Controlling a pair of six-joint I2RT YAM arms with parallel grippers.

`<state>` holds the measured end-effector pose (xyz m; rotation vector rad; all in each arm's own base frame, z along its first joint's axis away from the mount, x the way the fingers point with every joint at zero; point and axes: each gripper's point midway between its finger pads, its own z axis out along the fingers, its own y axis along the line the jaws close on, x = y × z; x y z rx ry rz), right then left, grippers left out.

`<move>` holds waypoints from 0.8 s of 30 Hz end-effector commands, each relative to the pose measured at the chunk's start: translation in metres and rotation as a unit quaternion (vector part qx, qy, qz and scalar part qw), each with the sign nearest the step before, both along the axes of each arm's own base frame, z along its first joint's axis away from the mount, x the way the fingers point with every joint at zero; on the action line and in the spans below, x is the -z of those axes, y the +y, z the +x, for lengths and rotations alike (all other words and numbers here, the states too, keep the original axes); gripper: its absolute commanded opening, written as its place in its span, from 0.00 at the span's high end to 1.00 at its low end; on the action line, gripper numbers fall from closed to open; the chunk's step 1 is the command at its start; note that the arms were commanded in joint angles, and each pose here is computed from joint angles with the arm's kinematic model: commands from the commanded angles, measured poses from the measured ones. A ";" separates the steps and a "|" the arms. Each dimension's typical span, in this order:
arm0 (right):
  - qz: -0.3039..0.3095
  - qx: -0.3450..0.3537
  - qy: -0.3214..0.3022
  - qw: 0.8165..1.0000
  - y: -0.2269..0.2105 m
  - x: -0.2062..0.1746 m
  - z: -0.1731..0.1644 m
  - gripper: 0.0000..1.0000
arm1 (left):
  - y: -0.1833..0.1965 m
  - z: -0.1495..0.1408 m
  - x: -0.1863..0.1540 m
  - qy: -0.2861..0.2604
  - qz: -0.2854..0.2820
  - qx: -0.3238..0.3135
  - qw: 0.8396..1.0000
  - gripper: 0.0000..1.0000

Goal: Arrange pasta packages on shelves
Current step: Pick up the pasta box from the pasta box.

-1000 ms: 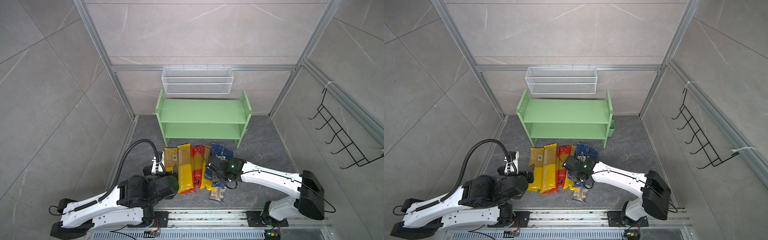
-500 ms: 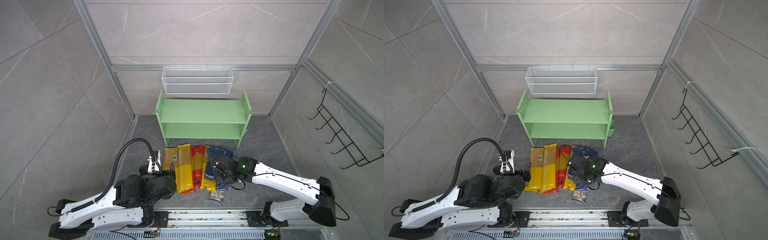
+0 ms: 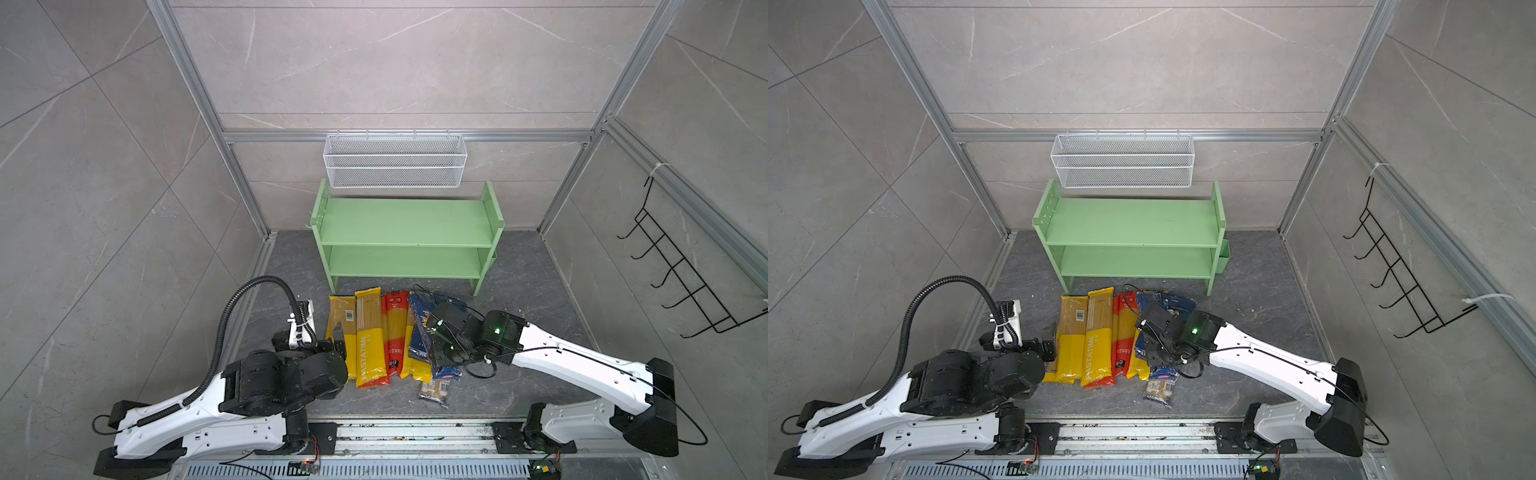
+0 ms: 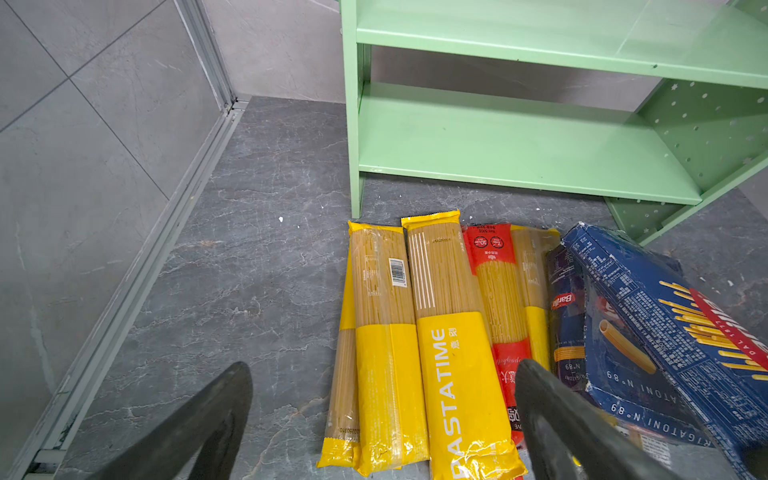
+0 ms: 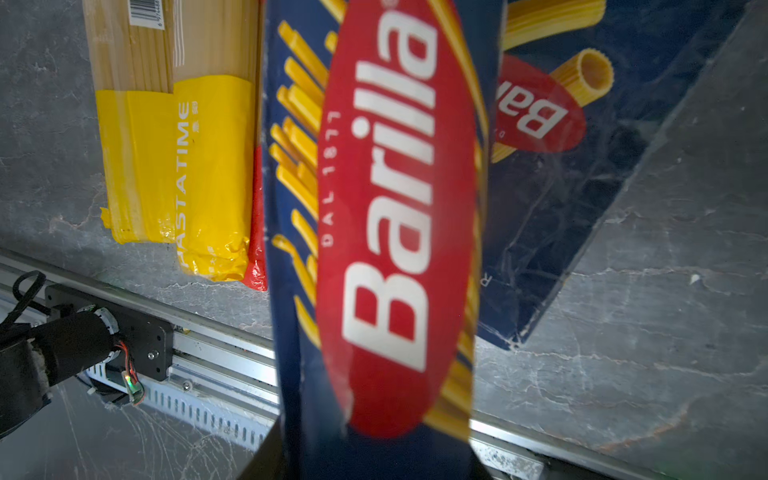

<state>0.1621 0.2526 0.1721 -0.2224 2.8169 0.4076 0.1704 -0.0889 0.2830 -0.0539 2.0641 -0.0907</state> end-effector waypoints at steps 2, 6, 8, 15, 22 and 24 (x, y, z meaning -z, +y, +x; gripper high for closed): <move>0.070 -0.013 -0.057 0.996 0.019 -0.047 0.012 0.77 | 0.010 0.002 -0.017 -0.021 -0.005 -0.019 1.000 0.00; 0.096 -0.019 -0.064 0.993 0.020 -0.066 0.009 0.77 | 0.012 0.002 -0.019 -0.028 -0.018 -0.018 0.999 0.00; 0.108 -0.022 -0.067 0.992 0.020 -0.077 0.007 0.77 | 0.013 0.002 -0.019 -0.030 -0.025 -0.018 0.999 0.00; 0.143 -0.029 -0.095 0.985 0.011 -0.122 0.002 0.77 | 0.013 0.003 -0.026 -0.036 -0.030 -0.014 0.999 0.00; 0.146 -0.014 -0.167 0.975 -0.018 -0.184 0.008 0.76 | -0.008 0.007 -0.038 -0.049 -0.020 0.013 0.999 0.00; 0.136 -0.010 -0.187 0.973 -0.024 -0.200 0.012 0.76 | -0.018 0.009 -0.042 -0.054 -0.017 0.021 0.998 0.00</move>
